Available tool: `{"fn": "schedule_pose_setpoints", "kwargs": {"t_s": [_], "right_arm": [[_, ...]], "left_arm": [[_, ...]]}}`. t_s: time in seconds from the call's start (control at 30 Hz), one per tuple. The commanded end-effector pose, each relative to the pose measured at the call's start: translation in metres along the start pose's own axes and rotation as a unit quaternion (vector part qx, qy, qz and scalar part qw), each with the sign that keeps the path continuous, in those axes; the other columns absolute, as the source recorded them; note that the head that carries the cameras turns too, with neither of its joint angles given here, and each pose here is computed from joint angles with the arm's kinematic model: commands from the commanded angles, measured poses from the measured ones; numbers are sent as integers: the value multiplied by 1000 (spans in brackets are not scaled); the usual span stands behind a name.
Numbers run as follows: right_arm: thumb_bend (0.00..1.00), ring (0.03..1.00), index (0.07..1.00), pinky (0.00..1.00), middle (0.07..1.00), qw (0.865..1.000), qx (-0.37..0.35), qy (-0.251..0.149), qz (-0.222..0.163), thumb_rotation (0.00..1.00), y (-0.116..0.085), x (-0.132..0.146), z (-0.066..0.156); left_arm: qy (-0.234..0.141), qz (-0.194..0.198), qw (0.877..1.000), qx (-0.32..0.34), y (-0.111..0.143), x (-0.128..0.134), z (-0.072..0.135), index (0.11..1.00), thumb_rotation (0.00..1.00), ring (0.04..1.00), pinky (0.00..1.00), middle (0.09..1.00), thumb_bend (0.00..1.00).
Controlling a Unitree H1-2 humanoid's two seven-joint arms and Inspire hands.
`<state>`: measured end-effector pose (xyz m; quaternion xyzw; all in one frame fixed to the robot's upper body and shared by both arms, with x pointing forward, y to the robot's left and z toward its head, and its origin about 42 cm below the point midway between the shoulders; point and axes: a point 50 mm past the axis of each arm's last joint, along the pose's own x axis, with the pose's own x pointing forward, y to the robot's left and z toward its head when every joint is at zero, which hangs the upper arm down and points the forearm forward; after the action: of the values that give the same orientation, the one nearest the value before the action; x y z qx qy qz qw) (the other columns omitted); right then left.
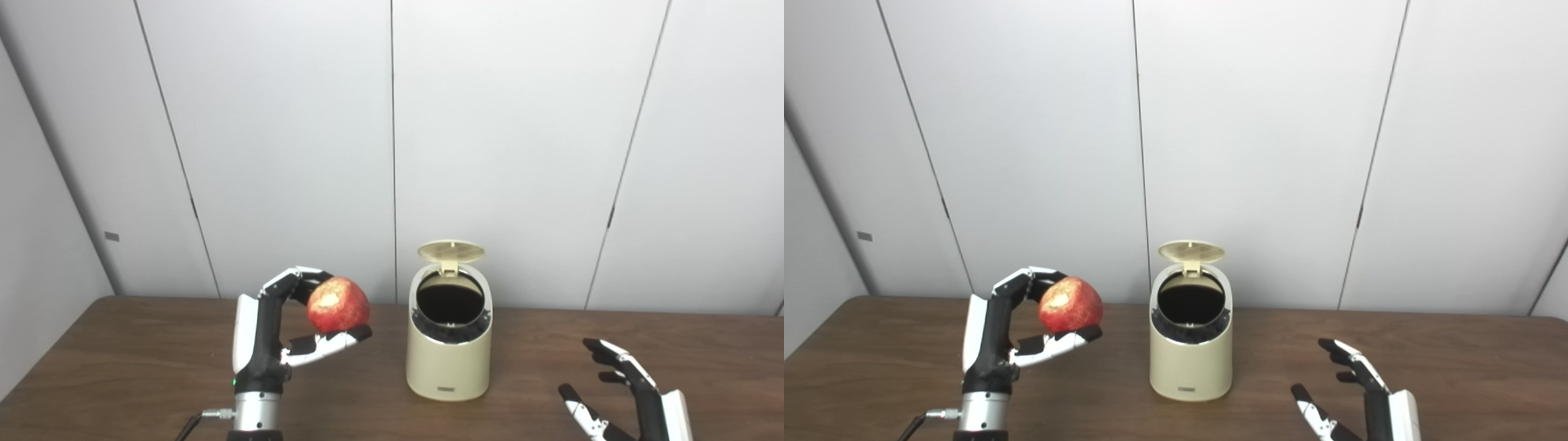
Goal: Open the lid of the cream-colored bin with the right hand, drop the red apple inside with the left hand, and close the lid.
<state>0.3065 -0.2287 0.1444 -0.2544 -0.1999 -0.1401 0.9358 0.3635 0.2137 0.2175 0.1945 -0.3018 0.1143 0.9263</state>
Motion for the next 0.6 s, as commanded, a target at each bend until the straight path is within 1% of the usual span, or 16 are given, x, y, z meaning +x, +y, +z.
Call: {"fn": "schedule_pose_setpoints", "kwargs": {"t_s": [0.0, 0.17, 0.23, 0.27, 0.37, 0.43, 0.47, 0.57], "right_arm": [[279, 739, 730, 640, 758, 999, 28, 30, 12, 255, 22, -28, 3], [281, 726, 725, 623, 745, 999, 28, 27, 9, 269, 25, -29, 5], [282, 724, 722, 618, 743, 999, 26, 27, 8, 270, 26, -28, 6], [281, 724, 722, 618, 742, 999, 25, 27, 8, 266, 26, -28, 6], [275, 723, 725, 614, 744, 999, 20, 27, 10, 254, 28, -28, 8], [273, 726, 727, 617, 747, 999, 20, 30, 10, 298, 29, -28, 9], [273, 726, 727, 617, 747, 999, 19, 30, 9, 304, 29, -28, 9], [271, 718, 722, 599, 743, 999, 17, 31, 10, 280, 30, -28, 10]], "left_arm": [[-44, 7, 999, -14, -3, 16, 20, 467, 0, 468, 490, 488, 504], [-41, -2, 999, -25, -19, 17, 25, 461, 0, 467, 482, 492, 504], [-38, -6, 999, -30, -25, 17, 27, 440, 0, 527, 473, 474, 499], [-34, -10, 999, -30, -30, 18, 27, 438, 0, 535, 472, 472, 498], [-30, -18, 999, -32, -41, 19, 26, 434, 0, 541, 470, 473, 498], [-32, -21, 999, -34, -46, 20, 25, 445, 0, 533, 450, 468, 499], [-30, -23, 999, -35, -51, 20, 24, 447, 0, 532, 447, 468, 499], [-18, -31, 998, -43, -63, 18, 22, 434, 0, 540, 472, 473, 498]]}}
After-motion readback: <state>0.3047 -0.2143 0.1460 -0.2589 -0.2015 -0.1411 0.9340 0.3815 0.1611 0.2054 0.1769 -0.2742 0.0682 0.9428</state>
